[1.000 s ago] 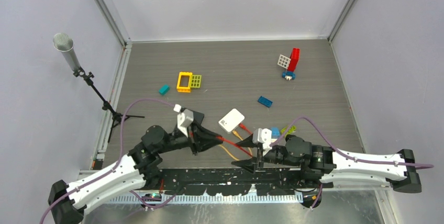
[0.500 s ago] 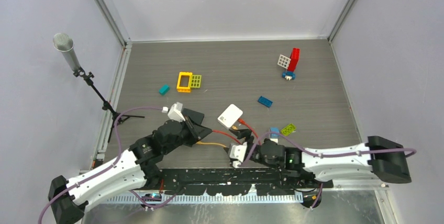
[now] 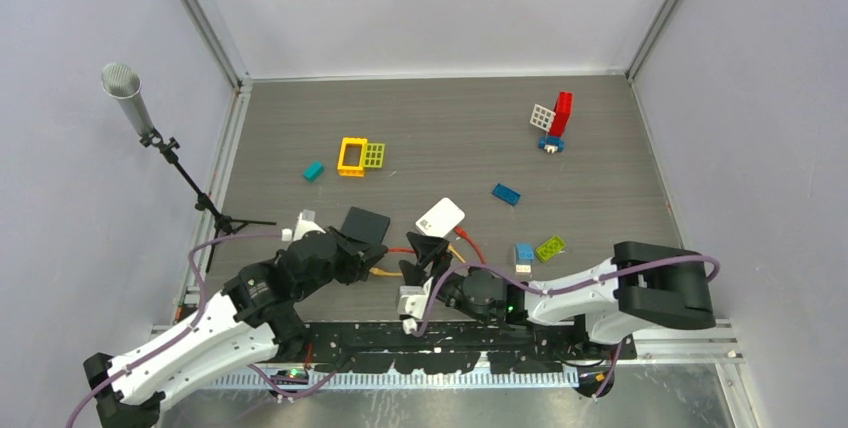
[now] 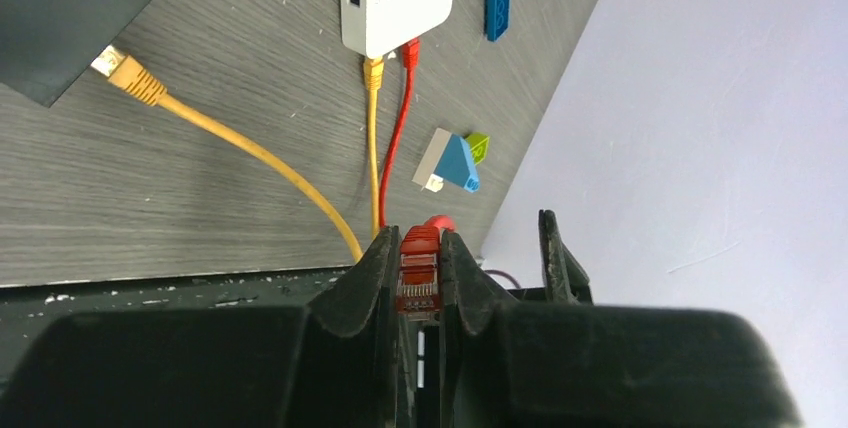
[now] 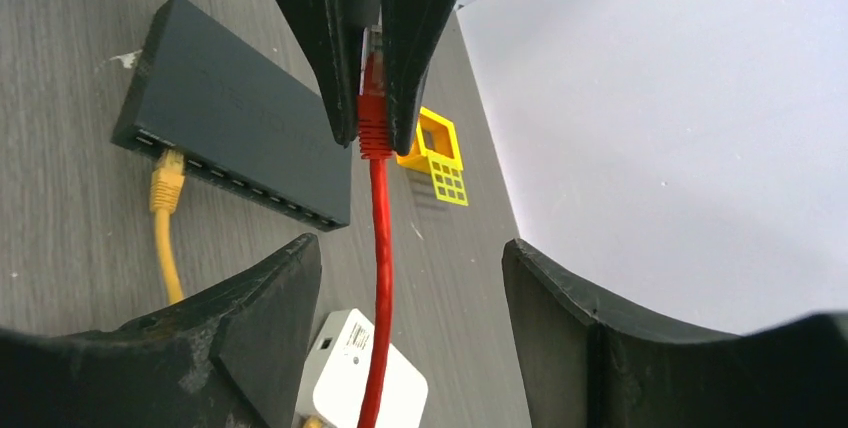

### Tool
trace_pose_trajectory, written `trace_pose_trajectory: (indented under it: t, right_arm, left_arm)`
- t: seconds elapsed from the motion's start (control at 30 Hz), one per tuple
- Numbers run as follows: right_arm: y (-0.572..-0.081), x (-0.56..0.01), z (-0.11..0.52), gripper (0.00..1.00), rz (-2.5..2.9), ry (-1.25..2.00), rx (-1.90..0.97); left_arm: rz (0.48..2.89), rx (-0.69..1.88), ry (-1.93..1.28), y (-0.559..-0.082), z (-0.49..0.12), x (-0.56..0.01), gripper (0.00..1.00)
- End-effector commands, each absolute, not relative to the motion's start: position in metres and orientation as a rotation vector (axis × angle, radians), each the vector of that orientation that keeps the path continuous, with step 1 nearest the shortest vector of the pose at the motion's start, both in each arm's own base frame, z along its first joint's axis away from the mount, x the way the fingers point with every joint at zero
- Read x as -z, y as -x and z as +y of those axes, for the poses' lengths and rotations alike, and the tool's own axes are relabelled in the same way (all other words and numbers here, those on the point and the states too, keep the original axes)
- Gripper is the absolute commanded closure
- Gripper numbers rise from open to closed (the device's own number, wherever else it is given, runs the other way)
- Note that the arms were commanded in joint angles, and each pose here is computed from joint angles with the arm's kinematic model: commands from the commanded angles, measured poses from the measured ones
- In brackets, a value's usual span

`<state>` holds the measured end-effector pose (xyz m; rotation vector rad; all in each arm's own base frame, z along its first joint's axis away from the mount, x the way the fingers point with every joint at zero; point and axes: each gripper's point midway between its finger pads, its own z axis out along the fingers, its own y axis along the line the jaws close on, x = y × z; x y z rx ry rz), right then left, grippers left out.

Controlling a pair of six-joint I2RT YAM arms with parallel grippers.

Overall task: Insert the plug into the switch port
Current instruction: Pick up the connector from the center of the board.

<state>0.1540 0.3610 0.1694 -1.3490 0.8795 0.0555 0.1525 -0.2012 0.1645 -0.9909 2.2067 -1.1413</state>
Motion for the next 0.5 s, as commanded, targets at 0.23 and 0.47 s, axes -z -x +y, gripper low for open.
trace_pose_trajectory:
  t: [0.23,0.47]
  right_arm:
    - [-0.159,-0.212,0.389,0.40,0.738,1.258,0.005]
    - [-0.152,-0.193,0.398,0.50,0.784,1.439,-0.069]
  left_arm:
    - [2.119,1.093,1.155,-0.159,-0.180,-0.172,1.00]
    - [2.112,1.112,1.166,-0.158,-0.180,-0.169,1.00]
